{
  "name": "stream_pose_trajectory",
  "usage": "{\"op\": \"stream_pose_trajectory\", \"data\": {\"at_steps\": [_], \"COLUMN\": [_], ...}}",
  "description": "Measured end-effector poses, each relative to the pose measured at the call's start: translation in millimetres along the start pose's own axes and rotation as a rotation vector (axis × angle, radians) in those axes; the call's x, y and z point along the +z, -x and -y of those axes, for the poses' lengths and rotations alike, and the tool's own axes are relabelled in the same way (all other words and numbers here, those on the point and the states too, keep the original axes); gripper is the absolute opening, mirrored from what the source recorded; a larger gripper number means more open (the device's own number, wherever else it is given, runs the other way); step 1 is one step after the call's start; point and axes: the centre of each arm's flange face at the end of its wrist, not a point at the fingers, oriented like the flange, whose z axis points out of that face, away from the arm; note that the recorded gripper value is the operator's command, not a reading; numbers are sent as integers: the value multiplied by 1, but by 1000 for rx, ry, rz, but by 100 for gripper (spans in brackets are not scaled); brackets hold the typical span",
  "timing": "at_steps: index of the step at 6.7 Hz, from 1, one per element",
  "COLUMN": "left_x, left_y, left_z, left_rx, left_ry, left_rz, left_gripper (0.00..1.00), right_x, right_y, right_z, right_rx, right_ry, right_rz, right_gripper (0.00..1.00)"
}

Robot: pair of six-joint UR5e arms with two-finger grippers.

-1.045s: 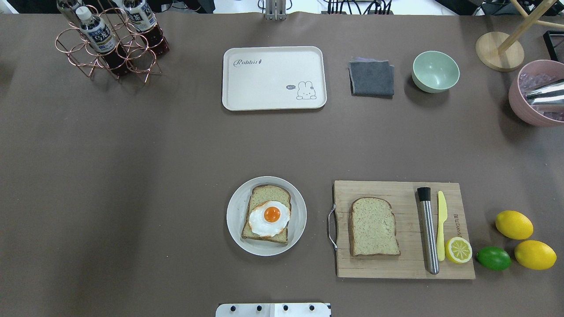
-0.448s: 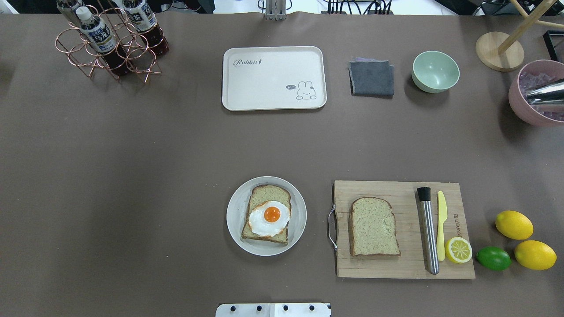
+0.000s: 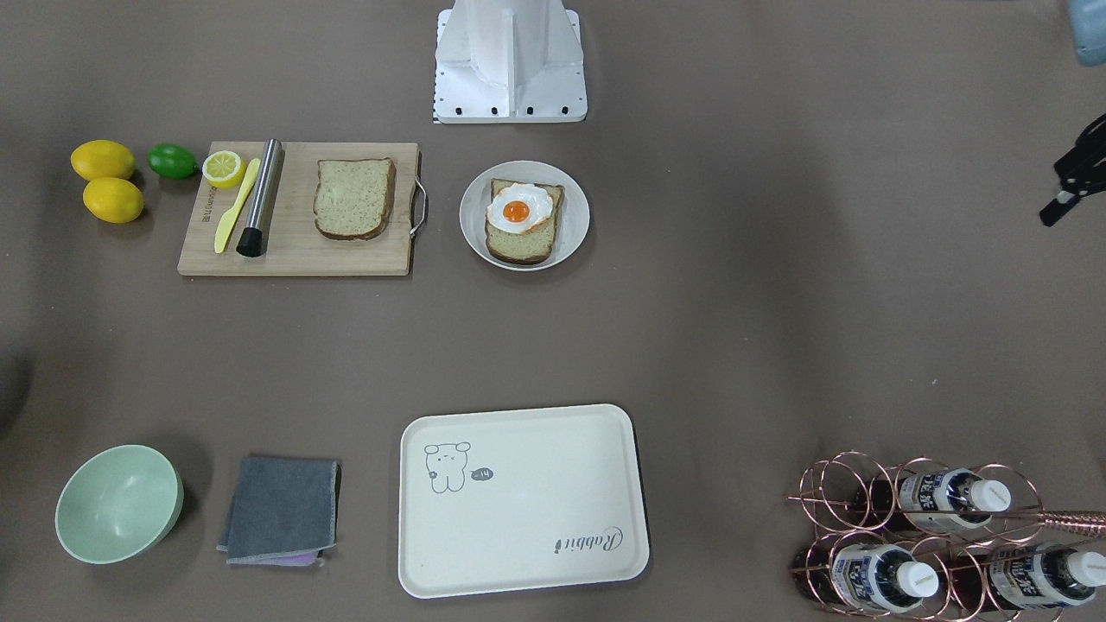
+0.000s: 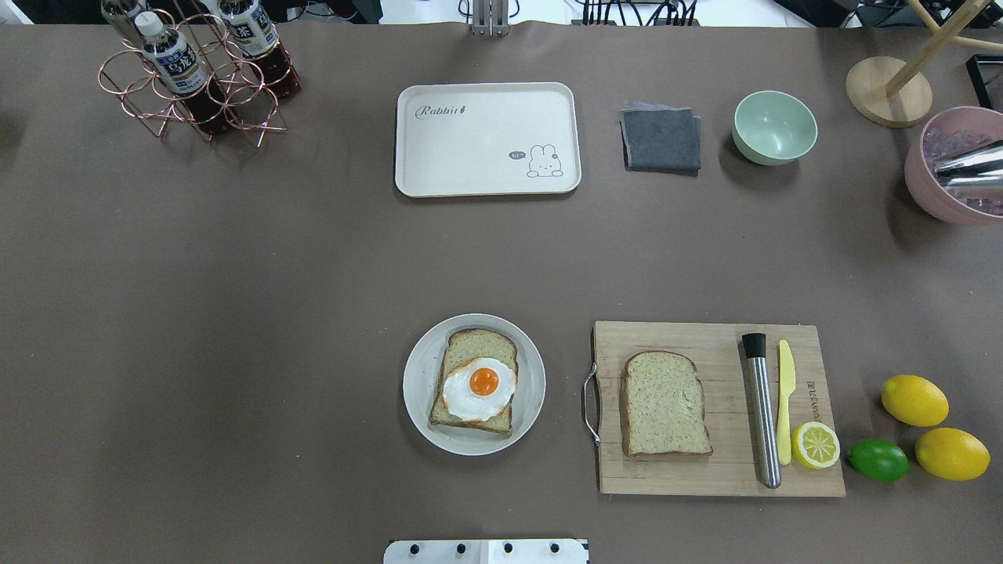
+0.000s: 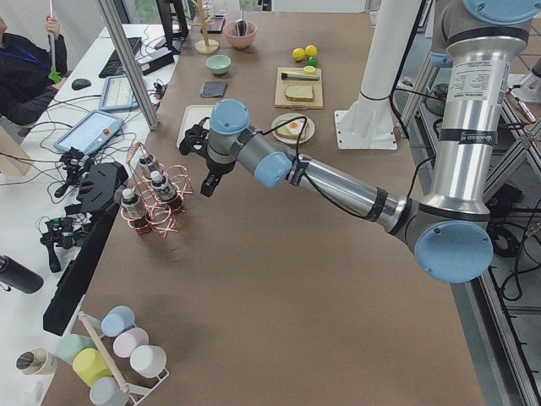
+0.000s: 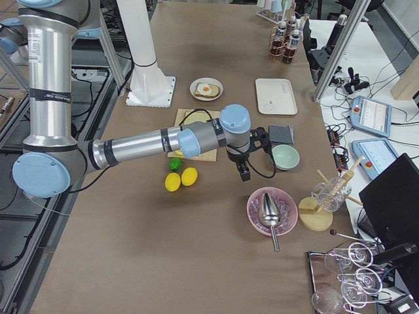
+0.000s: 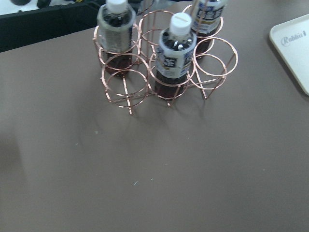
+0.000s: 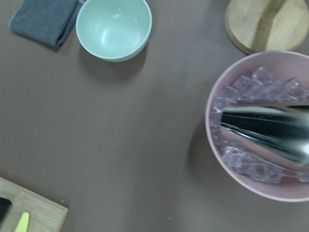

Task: Make sandwich and place on tray
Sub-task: 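Move the right gripper over the bread slice on the board while the left arm advances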

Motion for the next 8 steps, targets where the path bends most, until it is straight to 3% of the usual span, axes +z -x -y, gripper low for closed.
{"op": "stream_pose_trajectory", "data": {"at_steps": [2, 4, 6, 8], "left_x": [63, 118, 156, 181], "left_y": [-75, -182, -281, -353], "left_z": [4, 15, 8, -12], "left_rx": [-46, -157, -279, -333], "left_ry": [36, 64, 71, 69], "left_rz": [0, -54, -91, -115], "left_gripper": [96, 97, 97, 97], "right_x": [52, 97, 124, 151], "right_y": [77, 167, 254, 319], "right_z": [20, 21, 5, -25], "right_rx": [104, 243, 356, 407], "right_ry": [-13, -44, -45, -32], "right_rz": [32, 80, 118, 127], "right_gripper": [100, 98, 97, 87]}}
